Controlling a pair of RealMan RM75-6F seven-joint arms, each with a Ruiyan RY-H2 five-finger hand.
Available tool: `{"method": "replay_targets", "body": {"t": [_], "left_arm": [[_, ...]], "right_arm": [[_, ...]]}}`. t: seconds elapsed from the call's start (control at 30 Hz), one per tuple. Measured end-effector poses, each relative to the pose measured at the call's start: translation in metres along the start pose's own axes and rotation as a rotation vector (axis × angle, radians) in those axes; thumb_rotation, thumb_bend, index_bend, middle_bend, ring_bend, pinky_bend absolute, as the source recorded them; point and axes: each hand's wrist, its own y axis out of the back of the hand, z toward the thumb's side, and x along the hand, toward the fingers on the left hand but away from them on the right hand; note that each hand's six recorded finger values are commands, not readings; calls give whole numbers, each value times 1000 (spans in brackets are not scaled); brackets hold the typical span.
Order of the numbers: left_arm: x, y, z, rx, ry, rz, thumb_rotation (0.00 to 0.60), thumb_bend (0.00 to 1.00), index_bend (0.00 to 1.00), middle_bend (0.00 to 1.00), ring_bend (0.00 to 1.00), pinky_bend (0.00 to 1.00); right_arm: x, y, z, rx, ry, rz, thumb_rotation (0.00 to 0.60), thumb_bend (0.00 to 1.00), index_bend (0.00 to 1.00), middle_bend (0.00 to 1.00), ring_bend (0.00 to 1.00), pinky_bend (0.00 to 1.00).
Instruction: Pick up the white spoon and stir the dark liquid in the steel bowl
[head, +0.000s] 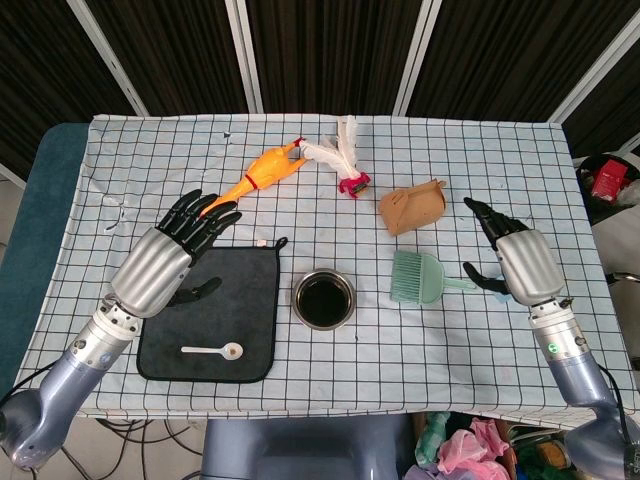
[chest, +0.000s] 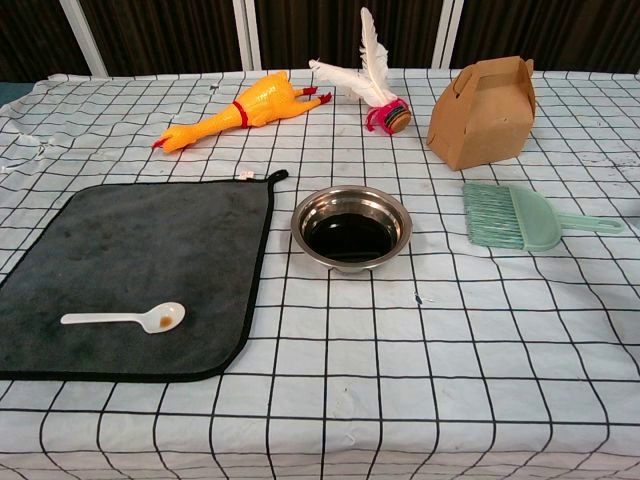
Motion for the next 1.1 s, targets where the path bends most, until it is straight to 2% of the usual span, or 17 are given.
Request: {"method": "replay_targets", "body": {"t": [0.2,0.5,0.9,1.0,1.1], "left_arm": [[-2,-3,-1,-8,12,-18,600,212,81,80,0,45],[-2,1,-1,17,7,-5,600,212,81,80,0,45],[-27,-2,-16,40,56,-28,600,212,75,92,1,67],[-43,2,-26,86,104,-26,600,212,79,104,8,100],[-71,6,-42,144,196,-32,600,211,94,107,10,107]], "right_arm": [[3,-3,1,7,4,8,600,250,0,119,248,370],[4,-2,0,3,-3,0,600,250,0,119,248,370],[22,-1,-11,38,-29,15,600,251,0,119,248,370],[38,3,-22,86,-55,31,600,251,0,119,248,370],[65,5,-37,119,-108,62,600,250,0,118,248,370]]}}
